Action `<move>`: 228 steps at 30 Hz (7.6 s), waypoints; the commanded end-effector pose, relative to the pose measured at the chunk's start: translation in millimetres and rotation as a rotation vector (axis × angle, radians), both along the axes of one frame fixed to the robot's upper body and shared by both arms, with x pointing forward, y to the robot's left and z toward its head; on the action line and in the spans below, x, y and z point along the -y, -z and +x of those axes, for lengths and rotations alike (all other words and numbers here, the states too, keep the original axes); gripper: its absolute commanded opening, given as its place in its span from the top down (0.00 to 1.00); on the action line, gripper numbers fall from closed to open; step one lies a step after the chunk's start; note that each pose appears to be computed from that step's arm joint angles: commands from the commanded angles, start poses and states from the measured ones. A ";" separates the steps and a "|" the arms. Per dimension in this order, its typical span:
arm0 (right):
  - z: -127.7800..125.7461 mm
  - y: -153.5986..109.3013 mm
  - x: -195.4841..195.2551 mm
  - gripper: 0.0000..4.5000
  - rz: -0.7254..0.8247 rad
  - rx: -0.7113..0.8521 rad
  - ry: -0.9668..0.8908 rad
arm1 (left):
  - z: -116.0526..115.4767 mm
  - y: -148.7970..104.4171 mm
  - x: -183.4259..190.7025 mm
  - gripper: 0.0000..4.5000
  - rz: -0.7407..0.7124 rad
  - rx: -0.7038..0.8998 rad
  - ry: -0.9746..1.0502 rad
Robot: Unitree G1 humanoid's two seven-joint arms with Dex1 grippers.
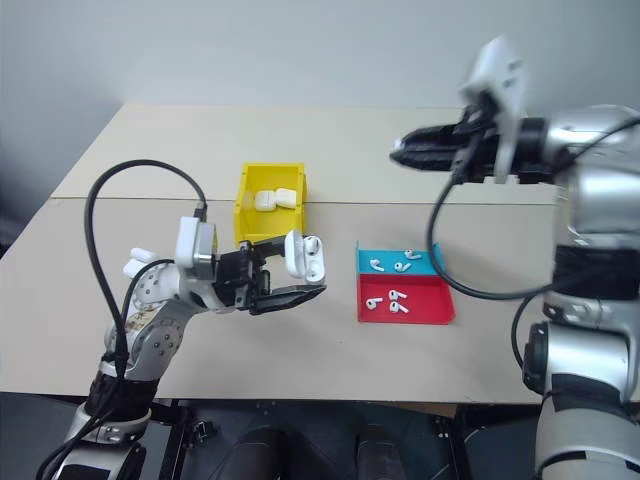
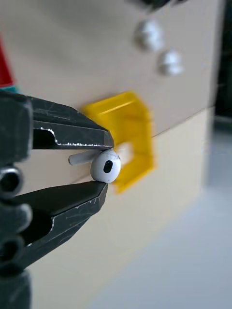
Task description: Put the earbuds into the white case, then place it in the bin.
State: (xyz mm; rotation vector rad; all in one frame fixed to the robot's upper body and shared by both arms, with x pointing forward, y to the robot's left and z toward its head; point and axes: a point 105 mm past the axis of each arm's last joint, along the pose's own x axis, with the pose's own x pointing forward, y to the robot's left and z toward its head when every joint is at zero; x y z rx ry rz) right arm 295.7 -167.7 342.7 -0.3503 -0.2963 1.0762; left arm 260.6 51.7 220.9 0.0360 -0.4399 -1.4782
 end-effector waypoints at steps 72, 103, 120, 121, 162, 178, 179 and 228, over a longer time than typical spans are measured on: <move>-73.4 78.1 -64.6 0.73 0.159 -0.127 -0.383 | -1.2 -2.3 9.2 0.38 0.002 0.046 0.080; -70.0 98.2 -65.7 0.73 -0.035 -0.108 -0.355 | 2.1 7.5 7.8 0.38 0.114 0.093 0.079; -72.3 106.1 -70.4 0.73 -0.116 -0.103 -0.376 | 3.6 8.5 8.1 0.38 0.129 0.107 0.079; -72.1 106.6 -70.5 0.73 -0.119 -0.103 -0.374 | 3.4 8.5 8.1 0.38 0.129 0.108 0.080; -70.1 106.0 -70.7 0.41 -0.117 -0.060 -0.356 | 0.2 11.6 9.7 0.38 0.142 0.115 0.102; -71.3 68.5 -49.2 0.41 -0.072 -0.042 -0.343 | 4.3 14.9 6.1 0.38 0.144 0.105 0.081; -67.6 61.5 -50.3 0.44 -0.056 -0.039 -0.321 | 4.6 15.2 7.1 0.38 0.143 0.104 0.081; -52.5 87.8 -70.4 0.99 -0.556 0.030 -0.230 | 8.4 8.0 17.5 0.38 0.087 0.140 0.062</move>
